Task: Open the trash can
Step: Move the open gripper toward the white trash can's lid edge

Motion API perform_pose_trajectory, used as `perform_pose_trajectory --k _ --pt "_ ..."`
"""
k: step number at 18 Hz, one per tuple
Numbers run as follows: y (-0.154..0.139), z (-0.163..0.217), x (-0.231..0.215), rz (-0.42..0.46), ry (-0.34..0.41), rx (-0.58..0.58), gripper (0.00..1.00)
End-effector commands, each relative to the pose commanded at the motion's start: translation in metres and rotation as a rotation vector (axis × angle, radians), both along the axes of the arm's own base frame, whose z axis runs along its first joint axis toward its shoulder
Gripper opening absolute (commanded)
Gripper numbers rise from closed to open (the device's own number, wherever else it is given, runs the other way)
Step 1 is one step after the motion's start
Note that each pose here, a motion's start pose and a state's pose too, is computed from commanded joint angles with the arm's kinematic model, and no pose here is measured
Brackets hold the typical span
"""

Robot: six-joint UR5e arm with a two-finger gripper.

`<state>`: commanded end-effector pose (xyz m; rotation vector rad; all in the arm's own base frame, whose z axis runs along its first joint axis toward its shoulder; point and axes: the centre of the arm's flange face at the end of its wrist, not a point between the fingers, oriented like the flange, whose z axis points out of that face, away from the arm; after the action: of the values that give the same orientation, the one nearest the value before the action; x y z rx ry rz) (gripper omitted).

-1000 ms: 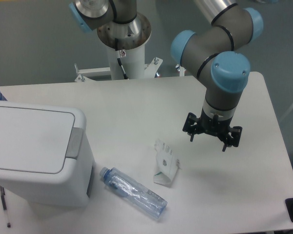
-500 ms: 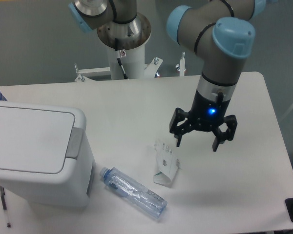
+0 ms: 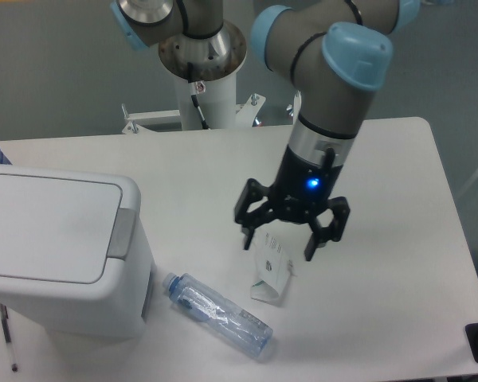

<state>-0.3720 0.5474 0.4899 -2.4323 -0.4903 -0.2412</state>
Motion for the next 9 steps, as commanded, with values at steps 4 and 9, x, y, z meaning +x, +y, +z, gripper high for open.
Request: perform_pose_trajectory --k 4,9 --pt "0.023 -0.013 0.037 -0.026 -0.048 -0.016 1.0" --pt "0.028 -0.037 0.065 -0.046 -0.093 -0.052 1.0"
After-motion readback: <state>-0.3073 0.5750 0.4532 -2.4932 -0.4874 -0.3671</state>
